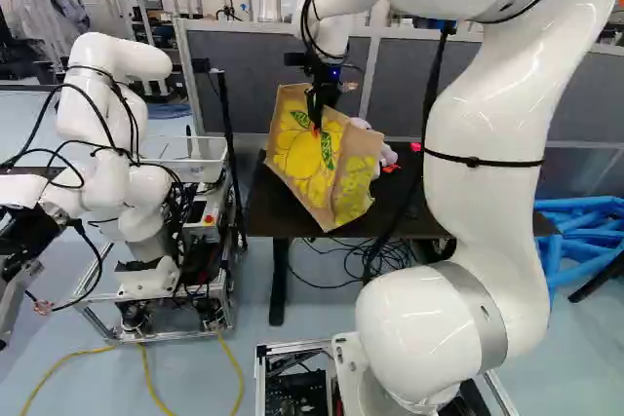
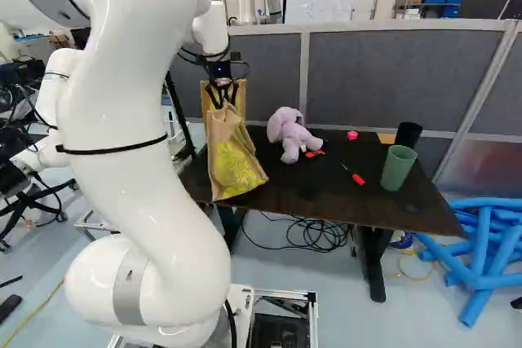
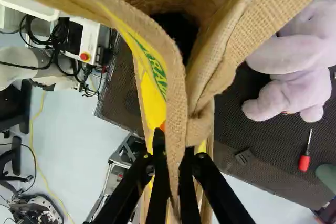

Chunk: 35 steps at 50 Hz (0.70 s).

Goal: Pick up the bag on the ground and place it on the table

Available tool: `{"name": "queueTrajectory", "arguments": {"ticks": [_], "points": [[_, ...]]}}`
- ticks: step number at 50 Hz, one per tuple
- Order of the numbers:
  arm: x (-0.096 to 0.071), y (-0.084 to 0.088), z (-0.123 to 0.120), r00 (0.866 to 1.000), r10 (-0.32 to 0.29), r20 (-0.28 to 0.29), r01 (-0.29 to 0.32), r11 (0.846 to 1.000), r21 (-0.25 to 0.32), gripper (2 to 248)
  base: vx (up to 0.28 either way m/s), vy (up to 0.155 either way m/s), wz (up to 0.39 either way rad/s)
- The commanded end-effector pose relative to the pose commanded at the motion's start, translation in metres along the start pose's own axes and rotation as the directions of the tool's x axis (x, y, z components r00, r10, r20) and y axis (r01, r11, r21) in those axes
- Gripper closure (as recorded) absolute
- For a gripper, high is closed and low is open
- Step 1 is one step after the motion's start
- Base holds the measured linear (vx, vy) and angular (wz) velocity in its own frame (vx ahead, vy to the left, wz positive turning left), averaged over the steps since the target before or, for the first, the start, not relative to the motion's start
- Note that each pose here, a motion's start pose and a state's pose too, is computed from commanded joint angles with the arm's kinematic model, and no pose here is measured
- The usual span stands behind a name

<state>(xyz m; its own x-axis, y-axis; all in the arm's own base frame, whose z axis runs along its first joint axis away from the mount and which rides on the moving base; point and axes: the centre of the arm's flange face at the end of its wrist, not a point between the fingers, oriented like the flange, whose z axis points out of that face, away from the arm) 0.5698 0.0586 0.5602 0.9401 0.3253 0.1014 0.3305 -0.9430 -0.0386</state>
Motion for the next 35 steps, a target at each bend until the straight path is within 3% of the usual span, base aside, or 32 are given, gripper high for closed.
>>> {"name": "queueTrajectory", "arguments": {"ticks": [16,35], "points": [[0.010,0.004,0.023,1.000,0.002,-0.008,-0.002,1.000,-0.004,229,0.000,0.000,0.000],[0.012,0.005,0.026,1.000,0.003,-0.008,-0.003,1.000,-0.004,229,0.000,0.000,0.000]]}}
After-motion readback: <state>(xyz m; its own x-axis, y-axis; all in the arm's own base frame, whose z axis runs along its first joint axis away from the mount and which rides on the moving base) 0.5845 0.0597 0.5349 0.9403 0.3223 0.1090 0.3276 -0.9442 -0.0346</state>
